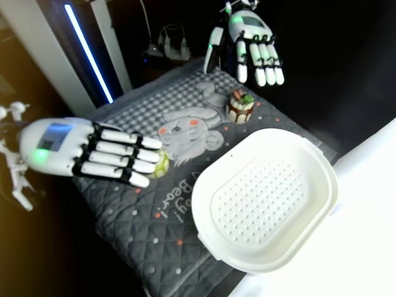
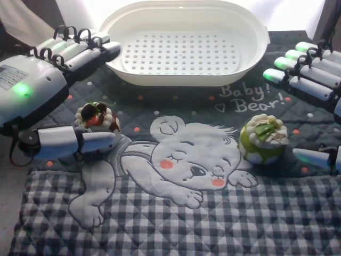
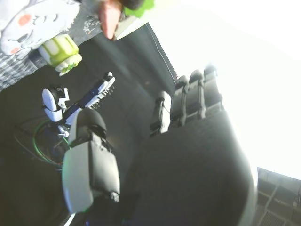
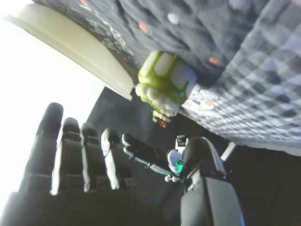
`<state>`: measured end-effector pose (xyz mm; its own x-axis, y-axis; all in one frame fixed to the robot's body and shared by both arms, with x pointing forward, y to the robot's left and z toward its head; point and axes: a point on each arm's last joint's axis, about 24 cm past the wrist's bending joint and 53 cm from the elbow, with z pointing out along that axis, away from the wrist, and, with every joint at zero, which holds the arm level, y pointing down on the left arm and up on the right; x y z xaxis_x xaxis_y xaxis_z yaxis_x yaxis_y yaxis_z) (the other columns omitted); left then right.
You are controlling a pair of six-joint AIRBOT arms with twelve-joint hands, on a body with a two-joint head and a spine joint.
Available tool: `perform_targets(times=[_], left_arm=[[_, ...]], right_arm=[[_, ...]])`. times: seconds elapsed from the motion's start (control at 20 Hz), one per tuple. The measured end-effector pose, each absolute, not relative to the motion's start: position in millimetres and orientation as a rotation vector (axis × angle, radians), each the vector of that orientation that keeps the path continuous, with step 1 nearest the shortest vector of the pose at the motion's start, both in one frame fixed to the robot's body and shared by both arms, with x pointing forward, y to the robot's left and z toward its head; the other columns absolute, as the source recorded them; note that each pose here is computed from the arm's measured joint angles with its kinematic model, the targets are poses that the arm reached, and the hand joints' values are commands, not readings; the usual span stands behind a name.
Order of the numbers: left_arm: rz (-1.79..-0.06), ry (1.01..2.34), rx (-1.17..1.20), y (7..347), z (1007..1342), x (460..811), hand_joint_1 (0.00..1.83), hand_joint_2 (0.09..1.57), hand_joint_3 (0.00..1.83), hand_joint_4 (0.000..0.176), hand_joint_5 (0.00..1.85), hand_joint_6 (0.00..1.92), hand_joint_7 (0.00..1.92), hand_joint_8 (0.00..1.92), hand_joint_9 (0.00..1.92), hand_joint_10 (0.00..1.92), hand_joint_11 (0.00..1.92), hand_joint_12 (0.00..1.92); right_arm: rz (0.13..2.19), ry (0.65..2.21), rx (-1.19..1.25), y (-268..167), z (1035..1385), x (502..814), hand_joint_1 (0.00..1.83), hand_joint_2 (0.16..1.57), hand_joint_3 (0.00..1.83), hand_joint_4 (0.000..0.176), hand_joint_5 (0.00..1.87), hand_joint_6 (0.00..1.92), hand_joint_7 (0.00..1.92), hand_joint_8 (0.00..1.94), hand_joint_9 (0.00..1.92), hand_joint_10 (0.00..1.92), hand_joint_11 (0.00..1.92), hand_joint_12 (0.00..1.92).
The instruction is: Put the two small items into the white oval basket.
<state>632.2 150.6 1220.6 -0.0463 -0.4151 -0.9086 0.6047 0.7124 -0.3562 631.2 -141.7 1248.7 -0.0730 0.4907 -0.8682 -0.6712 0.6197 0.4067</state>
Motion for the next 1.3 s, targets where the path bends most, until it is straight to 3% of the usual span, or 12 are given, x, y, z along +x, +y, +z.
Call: perform_targets(times=[0.25,0.5,0.65,0.8,0.9,0.95,1.0,1.05,1.1,1.15,1.2,1.3], left_arm=[[-0.835,1.407,0.171,146,1215,635,0.66,1.11,0.0,0.0,0.06,0.0,0.04,0.0,0.03,0.01,0.0,0.61],[-0.823,1.482,0.138,145,1191,648,0.59,1.13,0.0,0.0,0.03,0.01,0.01,0.01,0.0,0.0,0.0,0.18],[-0.817,1.547,0.104,143,1171,657,0.59,1.11,0.0,0.007,0.02,0.0,0.01,0.0,0.01,0.0,0.0,0.17],[-0.81,1.597,0.074,143,1154,663,0.8,1.13,0.0,0.026,0.11,0.01,0.07,0.0,0.06,0.01,0.0,0.59],[-0.801,1.628,0.046,145,1143,668,0.98,1.13,0.0,0.014,0.21,0.02,0.21,0.02,0.2,0.05,0.0,1.08],[-0.798,1.643,0.034,146,1137,671,1.11,1.15,0.0,0.012,0.34,0.02,0.42,0.22,0.31,0.77,0.14,1.55],[-0.798,1.645,0.026,146,1135,673,1.22,1.15,0.0,0.0,0.42,0.02,0.4,0.66,0.33,1.23,0.24,1.71],[-0.794,1.643,0.022,148,1135,675,1.29,1.24,0.0,0.0,0.57,0.11,0.61,1.34,0.43,1.54,0.45,1.82],[-0.801,1.642,0.009,148,1136,676,1.3,1.27,0.0,0.0,0.49,0.58,0.62,1.53,0.5,1.77,0.61,1.9],[-0.806,1.641,0.009,146,1135,676,1.43,1.28,0.0,0.0,0.43,1.19,0.59,1.64,0.56,1.69,0.71,1.89],[-0.811,1.645,0.006,145,1134,675,1.45,1.29,0.0,0.0,0.37,1.54,0.56,1.7,0.55,1.7,0.74,1.89],[-0.815,1.642,0.003,145,1134,674,1.59,1.29,0.0,0.0,0.29,1.86,0.4,1.73,0.49,1.84,0.65,1.83]], right_arm=[[0.976,1.318,-0.167,-139,1253,633,0.58,1.15,0.0,0.057,0.0,0.0,0.0,0.0,0.0,0.0,0.0,0.0],[1.003,1.351,-0.169,-118,1238,641,0.54,1.12,0.0,0.028,0.0,0.0,0.0,0.0,0.0,0.0,0.0,0.0],[1.011,1.386,-0.171,-107,1226,646,0.84,1.07,0.0,0.031,0.0,0.0,0.0,0.0,0.0,0.0,0.01,0.01],[1.016,1.441,-0.168,-96,1207,652,0.92,1.08,0.0,0.023,0.01,0.0,0.02,0.01,0.04,0.02,0.05,0.03],[1.031,1.44,-0.161,-92,1206,653,0.93,1.12,0.0,0.021,0.12,0.02,0.16,0.01,0.18,0.03,0.0,0.67],[1.037,1.44,-0.156,-91,1206,654,1.0,1.17,0.0,0.0,0.29,0.13,0.44,0.12,0.37,0.39,0.0,1.29],[1.045,1.445,-0.147,-90,1205,654,1.05,1.19,0.0,0.0,0.31,0.51,0.54,0.37,0.42,0.87,0.12,1.56],[1.047,1.448,-0.148,-89,1203,654,1.08,1.32,0.01,0.0,0.41,1.48,0.65,1.3,0.53,1.49,0.42,1.84],[1.052,1.437,-0.147,-88,1206,654,1.07,1.37,0.01,0.0,0.41,1.72,0.65,1.56,0.57,1.75,0.57,1.91],[1.051,1.437,-0.149,-87,1207,654,1.22,1.36,0.03,0.0,0.39,1.77,0.58,1.67,0.57,1.79,0.63,1.92],[1.052,1.44,-0.146,-87,1206,654,1.26,1.18,0.38,0.0,0.44,1.8,0.59,1.73,0.58,1.81,0.66,1.92],[1.054,1.438,-0.142,-89,1207,654,1.29,1.01,0.71,0.0,0.52,1.82,0.61,1.78,0.65,1.85,0.75,1.92]])
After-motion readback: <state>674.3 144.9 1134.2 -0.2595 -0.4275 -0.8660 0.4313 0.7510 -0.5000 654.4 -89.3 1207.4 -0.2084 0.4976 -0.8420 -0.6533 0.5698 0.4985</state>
